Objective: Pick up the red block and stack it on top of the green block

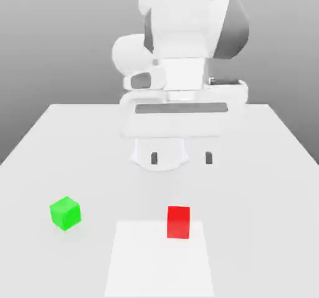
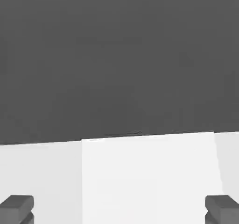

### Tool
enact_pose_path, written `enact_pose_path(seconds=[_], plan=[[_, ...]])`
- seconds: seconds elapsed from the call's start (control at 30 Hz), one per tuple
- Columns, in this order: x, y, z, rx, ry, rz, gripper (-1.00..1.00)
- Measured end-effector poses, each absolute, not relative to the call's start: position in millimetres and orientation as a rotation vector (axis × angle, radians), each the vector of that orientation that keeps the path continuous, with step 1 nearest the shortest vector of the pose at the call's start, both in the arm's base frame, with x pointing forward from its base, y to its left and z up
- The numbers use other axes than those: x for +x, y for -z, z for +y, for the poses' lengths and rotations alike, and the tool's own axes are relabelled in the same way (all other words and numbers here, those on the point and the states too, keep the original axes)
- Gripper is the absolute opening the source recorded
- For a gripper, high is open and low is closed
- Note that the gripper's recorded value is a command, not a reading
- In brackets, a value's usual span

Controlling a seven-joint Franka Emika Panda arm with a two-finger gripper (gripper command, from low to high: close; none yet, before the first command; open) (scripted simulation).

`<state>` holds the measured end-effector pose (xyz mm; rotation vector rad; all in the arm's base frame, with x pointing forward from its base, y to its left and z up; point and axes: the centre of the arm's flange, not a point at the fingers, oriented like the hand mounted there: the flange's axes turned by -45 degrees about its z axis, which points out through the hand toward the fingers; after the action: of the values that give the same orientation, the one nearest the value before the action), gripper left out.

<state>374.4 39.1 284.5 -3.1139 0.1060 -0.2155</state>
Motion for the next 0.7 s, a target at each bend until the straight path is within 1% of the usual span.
enact_pose_path(seconds=[0.1, 0.17, 0.27, 0.3, 0.53, 0.7], plan=[[344, -211, 42, -3.136, 0.044, 0.121, 0.0], [338, -185, 43, -3.139, 0.011, 0.122, 0.0], [335, -157, 43, -3.139, 0.001, 0.124, 0.0], [334, -148, 43, -3.139, 0.001, 0.124, -1.0], [334, -146, 43, -3.139, 0.002, 0.124, -1.0], [335, -182, 43, -3.14, 0.001, 0.123, -1.0]])
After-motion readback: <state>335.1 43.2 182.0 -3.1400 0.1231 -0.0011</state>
